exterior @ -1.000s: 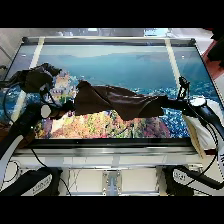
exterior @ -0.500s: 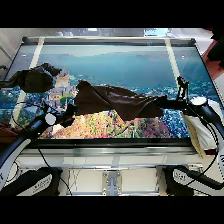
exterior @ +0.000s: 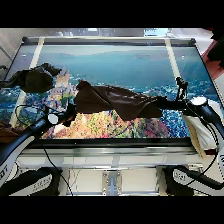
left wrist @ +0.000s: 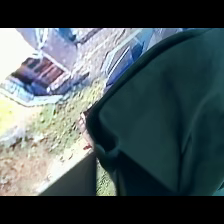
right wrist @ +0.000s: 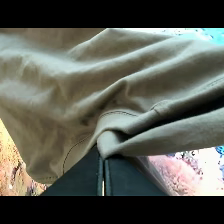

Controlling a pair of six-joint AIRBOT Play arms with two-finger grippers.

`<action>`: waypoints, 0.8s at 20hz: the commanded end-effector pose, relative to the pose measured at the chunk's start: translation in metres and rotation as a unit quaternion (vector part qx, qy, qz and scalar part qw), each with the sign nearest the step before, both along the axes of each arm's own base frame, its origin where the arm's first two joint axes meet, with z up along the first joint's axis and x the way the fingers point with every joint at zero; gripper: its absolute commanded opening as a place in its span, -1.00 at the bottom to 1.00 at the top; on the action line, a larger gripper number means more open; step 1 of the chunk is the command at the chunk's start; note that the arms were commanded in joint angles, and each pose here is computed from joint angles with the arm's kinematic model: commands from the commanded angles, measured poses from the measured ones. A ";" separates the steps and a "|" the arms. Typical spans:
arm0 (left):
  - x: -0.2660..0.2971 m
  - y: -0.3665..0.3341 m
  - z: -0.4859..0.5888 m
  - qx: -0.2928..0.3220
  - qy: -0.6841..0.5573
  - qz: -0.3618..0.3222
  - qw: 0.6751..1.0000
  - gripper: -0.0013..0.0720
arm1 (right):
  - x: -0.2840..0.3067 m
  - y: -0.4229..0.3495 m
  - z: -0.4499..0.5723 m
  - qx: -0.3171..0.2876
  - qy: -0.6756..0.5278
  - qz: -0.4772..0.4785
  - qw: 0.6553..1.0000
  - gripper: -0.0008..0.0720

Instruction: Fold the shirts.

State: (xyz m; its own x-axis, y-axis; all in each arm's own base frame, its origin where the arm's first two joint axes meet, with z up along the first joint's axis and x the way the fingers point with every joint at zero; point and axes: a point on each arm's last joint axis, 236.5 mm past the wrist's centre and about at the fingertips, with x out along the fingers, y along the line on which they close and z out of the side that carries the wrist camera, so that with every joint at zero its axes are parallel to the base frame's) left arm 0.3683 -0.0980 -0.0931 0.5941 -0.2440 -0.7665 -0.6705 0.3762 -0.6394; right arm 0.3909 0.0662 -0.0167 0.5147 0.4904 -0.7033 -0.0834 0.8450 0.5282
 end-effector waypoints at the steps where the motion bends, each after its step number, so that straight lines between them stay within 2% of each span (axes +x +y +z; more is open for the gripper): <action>1: 0.015 0.008 0.008 0.003 -0.033 0.023 0.999 -0.92 | 0.000 0.000 0.001 0.000 -0.001 0.000 1.000 -0.90; 4: 0.046 0.011 0.049 0.011 -0.101 0.027 0.994 -0.92 | 0.000 0.001 0.012 -0.001 -0.014 0.001 1.000 -0.90; 6: 0.073 0.007 0.118 0.059 -0.198 -0.025 0.978 -0.93 | -0.007 0.001 0.039 -0.021 -0.041 0.024 0.999 -0.90; 8: 0.083 0.000 0.216 0.137 -0.313 -0.098 0.935 -0.92 | -0.024 -0.007 0.087 -0.031 -0.059 0.026 0.997 -0.91; 11: 0.042 -0.008 0.372 0.222 -0.464 -0.155 0.843 -0.92 | -0.056 -0.028 0.179 -0.060 -0.128 -0.003 0.990 -0.91; 14: -0.038 0.003 0.503 0.267 -0.589 -0.132 0.751 -0.93 | -0.095 -0.042 0.288 -0.122 -0.265 -0.047 0.955 -0.91; 16: -0.087 0.007 0.560 0.284 -0.634 -0.126 0.708 -0.93 | -0.120 -0.046 0.352 -0.164 -0.345 -0.078 0.921 -0.91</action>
